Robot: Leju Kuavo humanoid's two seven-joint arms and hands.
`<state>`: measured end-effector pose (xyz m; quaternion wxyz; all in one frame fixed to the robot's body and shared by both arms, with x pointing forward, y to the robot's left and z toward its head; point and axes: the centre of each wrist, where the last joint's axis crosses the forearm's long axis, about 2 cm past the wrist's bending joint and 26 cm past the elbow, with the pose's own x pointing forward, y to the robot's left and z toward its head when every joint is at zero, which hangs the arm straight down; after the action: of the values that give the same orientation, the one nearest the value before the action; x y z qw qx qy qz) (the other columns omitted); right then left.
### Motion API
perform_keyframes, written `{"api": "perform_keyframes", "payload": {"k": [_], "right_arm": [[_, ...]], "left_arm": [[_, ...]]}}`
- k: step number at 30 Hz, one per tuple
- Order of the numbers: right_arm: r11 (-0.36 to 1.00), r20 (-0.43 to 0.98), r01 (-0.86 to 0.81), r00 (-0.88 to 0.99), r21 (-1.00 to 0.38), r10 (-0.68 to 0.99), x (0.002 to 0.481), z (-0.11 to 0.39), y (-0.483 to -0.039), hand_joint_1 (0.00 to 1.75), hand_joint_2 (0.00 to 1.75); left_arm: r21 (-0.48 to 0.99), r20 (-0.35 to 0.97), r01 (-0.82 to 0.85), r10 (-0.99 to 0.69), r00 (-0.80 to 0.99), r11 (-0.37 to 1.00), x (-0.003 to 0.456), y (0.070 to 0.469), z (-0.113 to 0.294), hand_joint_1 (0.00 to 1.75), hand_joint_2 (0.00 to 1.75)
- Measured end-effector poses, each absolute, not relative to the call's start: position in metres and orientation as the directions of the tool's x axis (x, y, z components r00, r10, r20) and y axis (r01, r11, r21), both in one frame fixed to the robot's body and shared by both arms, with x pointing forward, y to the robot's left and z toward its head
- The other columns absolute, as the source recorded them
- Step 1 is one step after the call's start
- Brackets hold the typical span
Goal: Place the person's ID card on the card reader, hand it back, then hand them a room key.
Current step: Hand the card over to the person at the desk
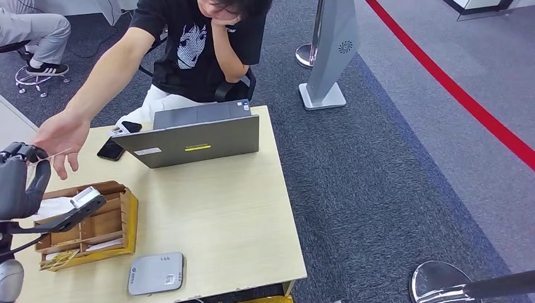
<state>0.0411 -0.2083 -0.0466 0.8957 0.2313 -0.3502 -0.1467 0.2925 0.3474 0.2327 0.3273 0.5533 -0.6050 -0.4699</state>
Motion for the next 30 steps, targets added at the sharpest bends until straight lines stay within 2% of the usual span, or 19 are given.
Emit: {"api": "perform_keyframes", "payload": {"k": [7, 11, 18, 20, 22, 24, 27, 30], "right_arm": [[0.852, 0.557, 0.087, 0.722, 0.516, -0.411, 0.041, -0.049, -0.210, 0.00, 1.75], [0.848, 0.551, 0.099, 0.720, 0.520, -0.422, 0.040, -0.049, -0.211, 0.00, 1.75], [0.841, 0.539, 0.141, 0.710, 0.522, -0.454, 0.039, -0.049, -0.211, 0.00, 1.75], [0.838, 0.533, 0.161, 0.705, 0.521, -0.467, 0.038, -0.049, -0.210, 0.00, 1.75], [0.831, 0.524, 0.193, 0.696, 0.522, -0.491, 0.037, -0.048, -0.207, 0.00, 1.75], [0.821, 0.513, 0.232, 0.684, 0.522, -0.519, 0.035, -0.046, -0.204, 0.00, 1.75], [0.803, 0.496, 0.281, 0.666, 0.525, -0.557, 0.030, -0.040, -0.200, 0.00, 1.75], [0.785, 0.489, 0.305, 0.646, 0.539, -0.586, 0.027, -0.032, -0.197, 0.00, 1.75]], "left_arm": [[0.941, -0.149, -0.323, -0.980, -0.130, -0.101, 0.301, 0.360, 0.226, 1.75, 1.75], [0.941, -0.150, -0.321, -0.981, -0.124, -0.103, 0.303, 0.363, 0.222, 0.00, 1.75], [0.913, -0.106, -0.406, -0.983, -0.151, -0.036, 0.297, 0.358, 0.220, 0.00, 1.75], [0.897, -0.064, -0.441, -0.983, -0.174, 0.020, 0.292, 0.354, 0.221, 0.00, 1.75], [0.855, 0.037, -0.497, -0.974, -0.224, 0.147, 0.280, 0.348, 0.224, 0.00, 1.75], [0.772, 0.195, -0.539, -0.933, -0.303, 0.337, 0.262, 0.342, 0.230, 0.00, 1.75], [0.545, 0.420, -0.571, -0.790, -0.447, 0.613, 0.221, 0.340, 0.239, 0.00, 1.75], [0.306, 0.536, -0.613, -0.664, -0.521, 0.728, 0.175, 0.352, 0.240, 0.00, 1.75]]}}
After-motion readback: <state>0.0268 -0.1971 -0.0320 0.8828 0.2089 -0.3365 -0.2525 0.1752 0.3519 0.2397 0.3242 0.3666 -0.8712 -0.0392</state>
